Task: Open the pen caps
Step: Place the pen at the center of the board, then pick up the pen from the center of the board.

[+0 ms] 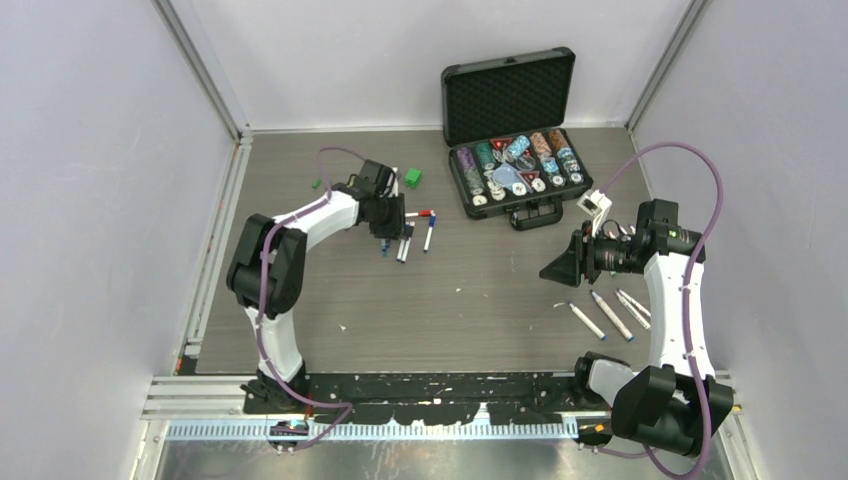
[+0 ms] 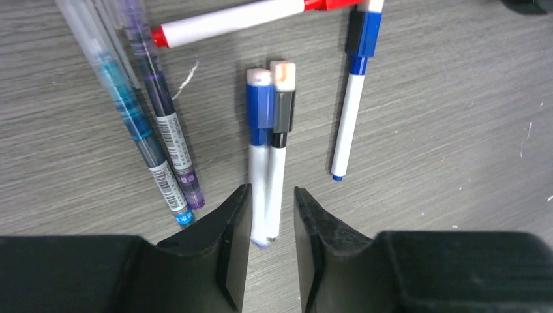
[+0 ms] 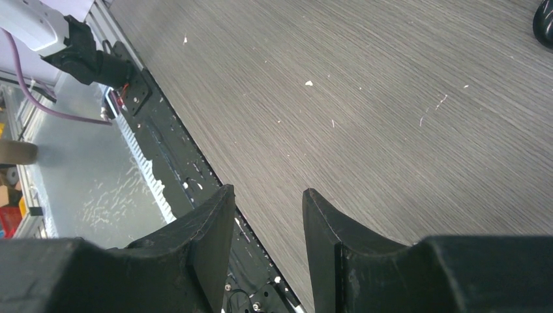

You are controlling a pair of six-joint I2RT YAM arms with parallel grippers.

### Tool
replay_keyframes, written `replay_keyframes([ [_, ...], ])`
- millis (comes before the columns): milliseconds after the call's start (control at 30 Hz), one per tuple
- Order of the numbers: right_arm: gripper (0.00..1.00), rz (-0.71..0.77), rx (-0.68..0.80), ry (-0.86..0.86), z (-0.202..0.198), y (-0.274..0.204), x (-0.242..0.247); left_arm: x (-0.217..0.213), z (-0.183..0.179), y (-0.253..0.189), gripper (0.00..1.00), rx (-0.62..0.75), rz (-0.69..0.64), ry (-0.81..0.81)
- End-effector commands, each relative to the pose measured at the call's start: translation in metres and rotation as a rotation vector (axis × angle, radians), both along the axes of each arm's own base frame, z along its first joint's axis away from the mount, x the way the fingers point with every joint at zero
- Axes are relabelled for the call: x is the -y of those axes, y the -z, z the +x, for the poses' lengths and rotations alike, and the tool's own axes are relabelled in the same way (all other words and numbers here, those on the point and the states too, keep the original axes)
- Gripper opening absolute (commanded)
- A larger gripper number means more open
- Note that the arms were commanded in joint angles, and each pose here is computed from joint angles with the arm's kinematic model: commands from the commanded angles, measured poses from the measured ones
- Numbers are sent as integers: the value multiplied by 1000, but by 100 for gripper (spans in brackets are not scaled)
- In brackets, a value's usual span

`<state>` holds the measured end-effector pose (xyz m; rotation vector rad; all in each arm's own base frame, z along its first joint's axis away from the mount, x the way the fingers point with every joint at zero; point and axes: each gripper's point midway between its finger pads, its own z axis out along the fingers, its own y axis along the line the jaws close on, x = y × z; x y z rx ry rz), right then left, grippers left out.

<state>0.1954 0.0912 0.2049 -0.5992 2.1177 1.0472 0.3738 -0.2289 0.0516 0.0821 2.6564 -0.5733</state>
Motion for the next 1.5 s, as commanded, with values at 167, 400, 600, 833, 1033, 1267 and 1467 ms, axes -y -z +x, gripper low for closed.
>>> replay_keyframes([
  [167, 48, -11, 49, -4, 1, -6, -1, -4, 16, -33, 41, 77, 76, 16],
  [400, 48, -17, 54, -4, 1, -6, 0, 47, 5, -44, 41, 73, -80, 172],
  [600, 48, -19, 56, -4, 1, -7, 0, 52, 15, -24, 42, 86, 62, 142],
  [833, 48, -23, 60, -4, 1, -7, 0, 52, 25, -9, 41, 101, 279, 123],
  [1033, 48, -23, 64, -3, 1, -8, 0, 62, 23, 6, 37, 62, 327, 142],
  [1267, 48, -26, 68, -3, 0, -8, 0, 69, 20, 16, 30, 48, 362, 156],
  [1467, 48, -25, 69, -4, 0, -8, -1, 63, 20, 25, 22, 29, 416, 154],
])
